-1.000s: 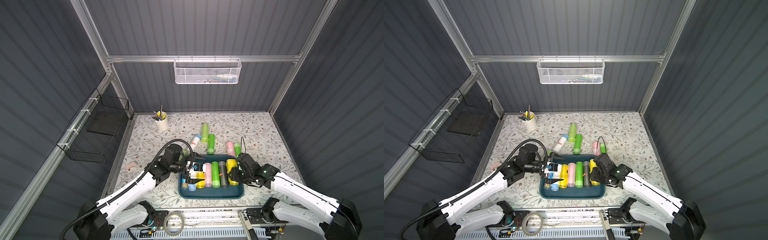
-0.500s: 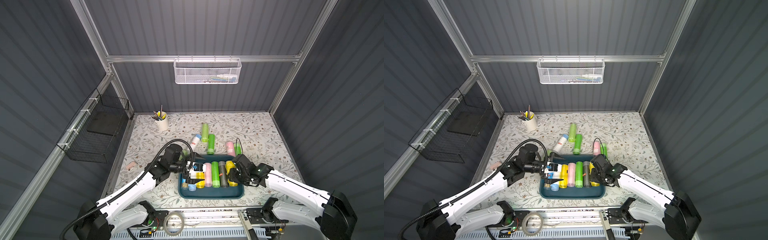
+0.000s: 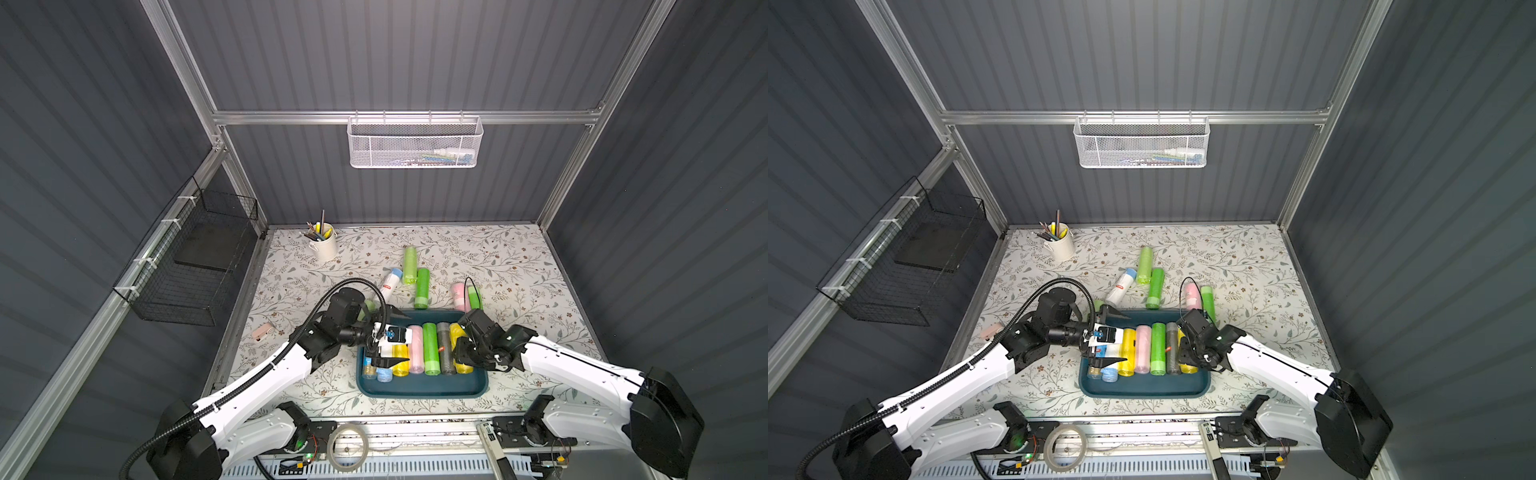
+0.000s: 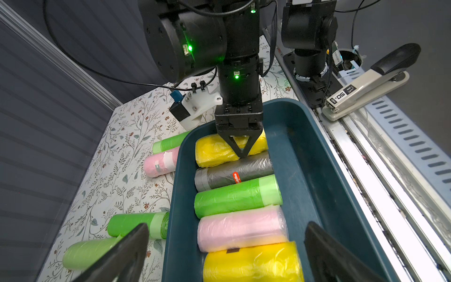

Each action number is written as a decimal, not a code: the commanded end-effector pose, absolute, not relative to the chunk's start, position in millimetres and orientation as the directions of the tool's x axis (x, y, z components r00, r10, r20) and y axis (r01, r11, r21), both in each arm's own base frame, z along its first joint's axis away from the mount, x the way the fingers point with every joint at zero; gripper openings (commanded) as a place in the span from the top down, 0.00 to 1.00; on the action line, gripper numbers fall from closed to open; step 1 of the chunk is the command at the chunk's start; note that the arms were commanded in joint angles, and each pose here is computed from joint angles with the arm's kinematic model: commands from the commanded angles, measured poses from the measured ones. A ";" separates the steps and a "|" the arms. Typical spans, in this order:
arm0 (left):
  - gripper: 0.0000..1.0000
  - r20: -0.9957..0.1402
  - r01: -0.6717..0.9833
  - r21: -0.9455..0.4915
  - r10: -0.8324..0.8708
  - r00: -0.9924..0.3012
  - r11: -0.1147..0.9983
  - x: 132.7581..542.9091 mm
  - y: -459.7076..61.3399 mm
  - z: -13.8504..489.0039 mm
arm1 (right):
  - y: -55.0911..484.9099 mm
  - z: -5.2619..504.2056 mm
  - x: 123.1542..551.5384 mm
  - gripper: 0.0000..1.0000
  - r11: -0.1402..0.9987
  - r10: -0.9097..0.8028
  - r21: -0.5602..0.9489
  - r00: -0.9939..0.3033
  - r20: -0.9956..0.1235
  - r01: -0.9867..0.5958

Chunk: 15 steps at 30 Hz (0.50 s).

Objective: Put the roll of trash bags into the storage box
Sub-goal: Place the roll of trash bags in the storage box.

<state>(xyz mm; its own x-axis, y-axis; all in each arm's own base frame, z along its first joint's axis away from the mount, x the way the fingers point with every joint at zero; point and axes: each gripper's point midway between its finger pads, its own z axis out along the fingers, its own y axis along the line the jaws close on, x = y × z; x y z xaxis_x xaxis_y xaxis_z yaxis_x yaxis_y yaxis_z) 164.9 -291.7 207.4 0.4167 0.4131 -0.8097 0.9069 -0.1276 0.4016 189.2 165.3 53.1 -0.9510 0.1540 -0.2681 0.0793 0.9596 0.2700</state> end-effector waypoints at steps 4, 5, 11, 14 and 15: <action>0.00 -0.808 0.908 0.395 0.416 0.416 -0.141 161.9 -291.7 207.5 | 161.8 61.7 194.8 0.51 0.966 0.157 0.247 -0.940 -0.304 0.081; 0.00 -0.809 0.907 0.395 0.415 0.417 -0.143 161.5 -292.0 207.9 | 159.8 62.3 194.4 0.51 0.968 0.156 0.238 -0.940 -0.305 0.083; 0.00 -0.809 0.907 0.396 0.413 0.418 -0.143 161.5 -292.0 208.6 | 153.6 65.7 195.5 0.52 0.976 0.149 0.199 -0.938 -0.312 0.089; 0.00 -0.809 0.907 0.397 0.413 0.419 -0.143 161.3 -292.0 208.8 | 153.7 63.4 196.3 0.52 0.979 0.143 0.185 -0.941 -0.307 0.089; 0.00 -0.809 0.907 0.397 0.413 0.419 -0.143 161.2 -291.9 208.8 | 153.9 62.9 196.5 0.52 0.979 0.143 0.183 -0.942 -0.305 0.089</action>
